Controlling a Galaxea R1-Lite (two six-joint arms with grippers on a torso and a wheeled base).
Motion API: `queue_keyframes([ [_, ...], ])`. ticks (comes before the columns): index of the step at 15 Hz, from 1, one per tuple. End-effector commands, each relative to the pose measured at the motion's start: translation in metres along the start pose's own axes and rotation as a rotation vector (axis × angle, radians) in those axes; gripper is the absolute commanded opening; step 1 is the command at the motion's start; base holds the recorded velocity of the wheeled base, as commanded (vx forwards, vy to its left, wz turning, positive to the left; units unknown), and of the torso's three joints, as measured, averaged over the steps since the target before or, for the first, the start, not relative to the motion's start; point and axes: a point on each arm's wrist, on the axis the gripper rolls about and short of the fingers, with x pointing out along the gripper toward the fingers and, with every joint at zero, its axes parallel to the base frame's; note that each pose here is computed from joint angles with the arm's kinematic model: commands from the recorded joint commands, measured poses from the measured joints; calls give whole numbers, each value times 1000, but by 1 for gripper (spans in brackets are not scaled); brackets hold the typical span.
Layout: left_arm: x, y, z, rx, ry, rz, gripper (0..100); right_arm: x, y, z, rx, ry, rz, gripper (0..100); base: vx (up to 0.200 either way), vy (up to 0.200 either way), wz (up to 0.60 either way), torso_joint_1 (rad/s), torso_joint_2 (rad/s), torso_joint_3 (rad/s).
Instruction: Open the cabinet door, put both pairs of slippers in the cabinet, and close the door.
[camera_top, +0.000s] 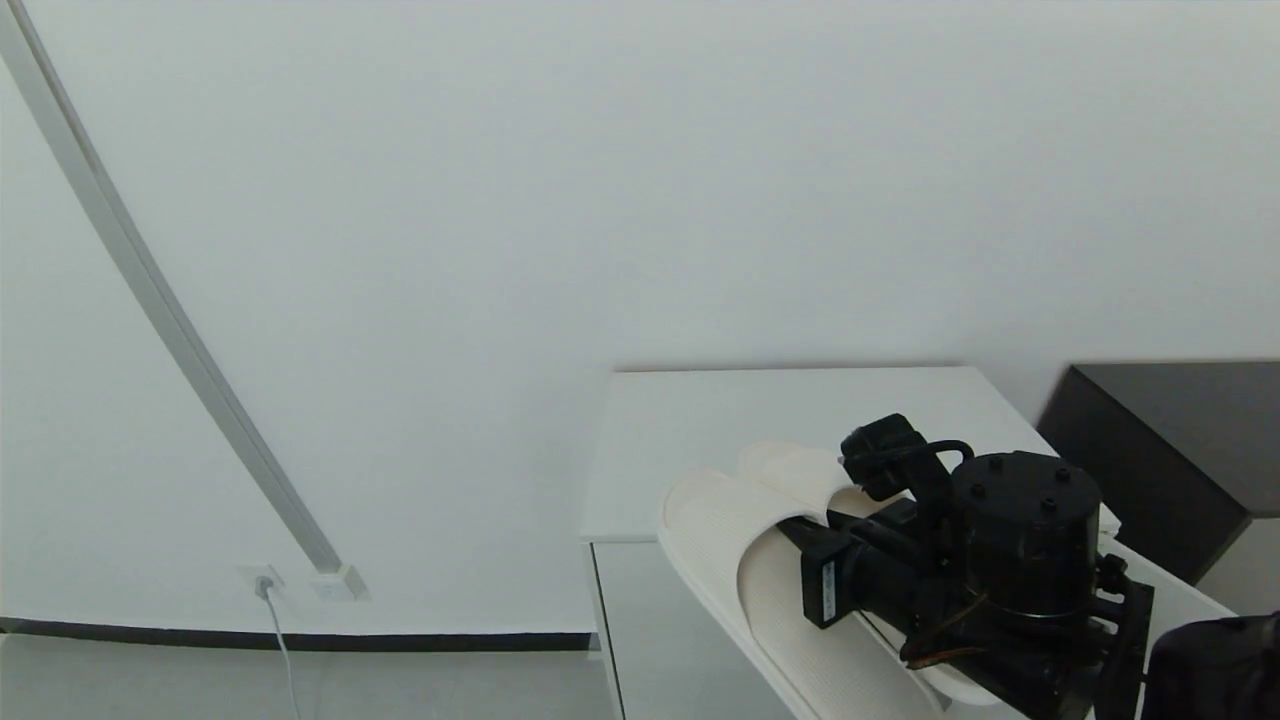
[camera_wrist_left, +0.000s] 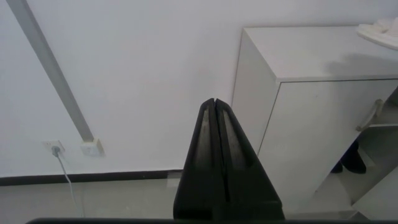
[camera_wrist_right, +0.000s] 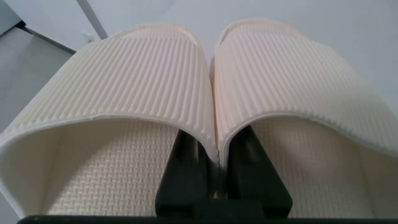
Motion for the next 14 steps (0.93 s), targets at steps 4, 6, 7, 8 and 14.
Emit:
queue_keyframes([
  [4,0,0,0,0,0,0,0,0,1,-5,-9,17,0,0,-150,0,0,-7,-1,3],
  [6,0,0,0,0,1,0,0,0,0,-6,-10,21,0,0,0,0,0,0,0,0],
  [7,0,0,0,0,1,0,0,-1,1,-6,-10,21,1,0,0,0,0,0,0,0],
  [8,0,0,0,0,0,0,0,-1,1,-6,-10,21,3,0,0,0,0,0,0,0],
  [14,0,0,0,0,0,0,0,-1,2,-7,-11,23,4,0,0,0,0,0,0,0],
])
